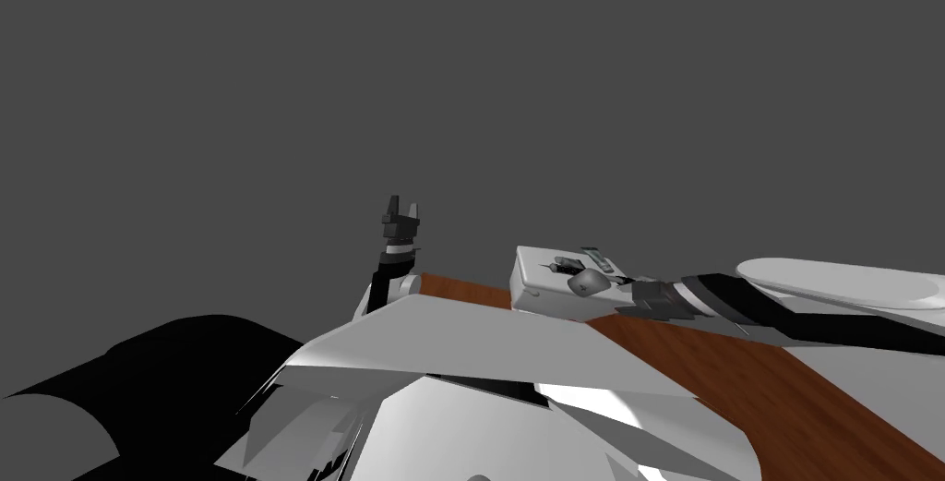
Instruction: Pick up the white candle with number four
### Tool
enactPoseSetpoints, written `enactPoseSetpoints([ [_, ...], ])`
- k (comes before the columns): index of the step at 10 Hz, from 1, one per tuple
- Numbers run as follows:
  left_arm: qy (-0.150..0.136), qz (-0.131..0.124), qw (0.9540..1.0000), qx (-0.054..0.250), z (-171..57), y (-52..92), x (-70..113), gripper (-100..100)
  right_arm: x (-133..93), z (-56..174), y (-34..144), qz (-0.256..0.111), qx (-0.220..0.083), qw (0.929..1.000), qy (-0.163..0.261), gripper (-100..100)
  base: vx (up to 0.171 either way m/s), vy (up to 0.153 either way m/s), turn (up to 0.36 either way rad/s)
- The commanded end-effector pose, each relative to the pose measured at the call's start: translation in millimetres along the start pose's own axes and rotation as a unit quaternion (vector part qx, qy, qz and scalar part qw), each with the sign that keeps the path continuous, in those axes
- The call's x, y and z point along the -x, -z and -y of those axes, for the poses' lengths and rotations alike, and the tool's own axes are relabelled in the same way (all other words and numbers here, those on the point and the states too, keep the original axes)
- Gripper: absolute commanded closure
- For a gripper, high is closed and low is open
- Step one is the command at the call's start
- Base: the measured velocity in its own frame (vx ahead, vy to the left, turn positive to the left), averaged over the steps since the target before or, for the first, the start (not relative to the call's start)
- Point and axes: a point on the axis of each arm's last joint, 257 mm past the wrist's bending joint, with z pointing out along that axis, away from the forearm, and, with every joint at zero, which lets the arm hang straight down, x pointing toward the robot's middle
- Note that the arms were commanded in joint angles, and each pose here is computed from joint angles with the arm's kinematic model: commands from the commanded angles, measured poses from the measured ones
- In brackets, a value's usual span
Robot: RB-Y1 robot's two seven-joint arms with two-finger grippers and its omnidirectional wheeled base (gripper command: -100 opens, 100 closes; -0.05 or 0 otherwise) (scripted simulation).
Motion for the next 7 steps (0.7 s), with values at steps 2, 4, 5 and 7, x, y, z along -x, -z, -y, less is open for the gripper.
enactPoseSetpoints([
  [2,0.0,0.0,1.0,0.0,0,0.0,0.0,0,5,10,1.5,-0.026,-0.005,0.9991,0.034,-100,0.017,0.007,0.085],
  [4,0.0,0.0,1.0,0.0,0,0.0,0.0,0,10,15,1.2,-0.038,-0.006,0.9978,0.053,-100,0.015,0.027,0.046],
  [5,0.0,0.0,1.0,0.0,0,0.0,0.0,0,8,14,1.3,-0.034,-0.005,0.9983,0.046,-100,0.008,0.018,0.011],
  [7,0.0,0.0,1.0,0.0,0,0.0,0.0,0,-6,12,0.7,-0.034,-0.005,0.9982,0.049,-100,0.03,0.015,-0.004],
])
